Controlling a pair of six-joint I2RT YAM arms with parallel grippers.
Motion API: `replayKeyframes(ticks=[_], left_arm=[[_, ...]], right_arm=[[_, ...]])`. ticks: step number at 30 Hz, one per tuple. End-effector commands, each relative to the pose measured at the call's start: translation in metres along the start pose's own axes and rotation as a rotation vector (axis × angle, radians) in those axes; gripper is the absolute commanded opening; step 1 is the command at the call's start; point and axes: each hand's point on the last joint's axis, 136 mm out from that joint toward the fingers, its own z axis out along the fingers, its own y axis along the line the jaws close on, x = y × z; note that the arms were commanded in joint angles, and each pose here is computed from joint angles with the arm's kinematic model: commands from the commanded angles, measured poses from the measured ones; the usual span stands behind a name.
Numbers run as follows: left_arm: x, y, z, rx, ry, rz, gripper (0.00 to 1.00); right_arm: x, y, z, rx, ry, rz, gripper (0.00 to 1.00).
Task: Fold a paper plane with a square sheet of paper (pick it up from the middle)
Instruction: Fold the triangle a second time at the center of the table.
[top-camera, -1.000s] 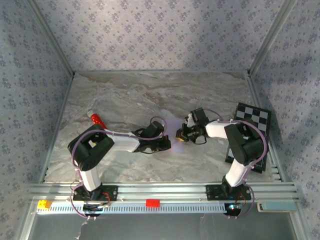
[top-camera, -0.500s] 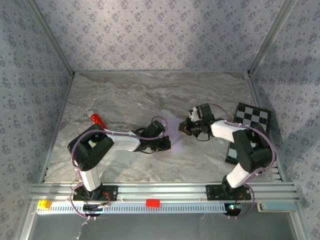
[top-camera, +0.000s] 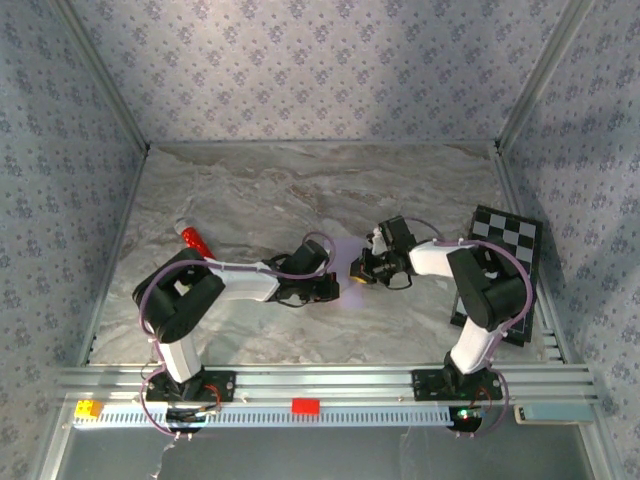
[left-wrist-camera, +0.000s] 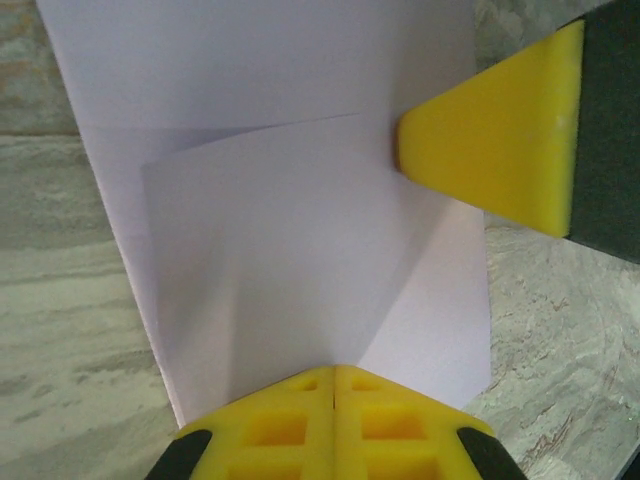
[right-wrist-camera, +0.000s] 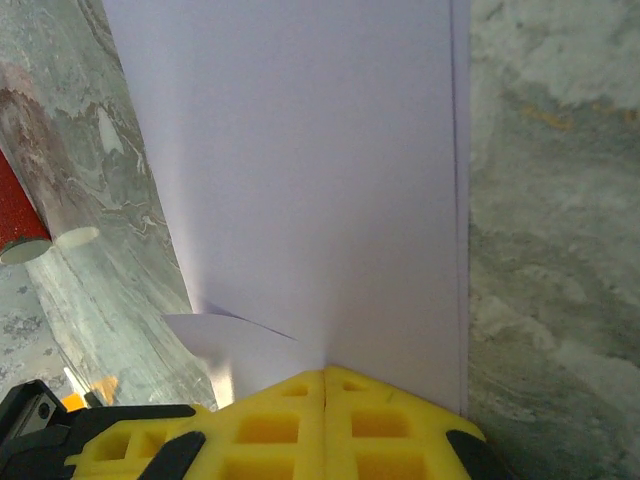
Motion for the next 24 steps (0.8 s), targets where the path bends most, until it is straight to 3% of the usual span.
replayKeyframes(ticks=[1,6,14,24], left_arm=[[0.009,0.014,-0.01,-0.073,0.041,-0.028,0.02],[-0.013,-0.018,-0.019,0.009,-0.016,-0.019,0.05],[-0.022,-0.032,0.001,0.052,0.015,-0.024,0.06],[-0.009,-0.004,0.021,-0.022,0.052,-0.08,0.06]], right_arm=[[0.016,-0.036,0.004,0.133,0.028,0.044,0.0],[0.015,-0.039,0.003,0.142,0.016,0.055,0.0],[0.016,-0.044,0.002,0.163,0.01,0.069,0.0],[0.019,-0.052,0.003,0.178,0.014,0.084,0.0]])
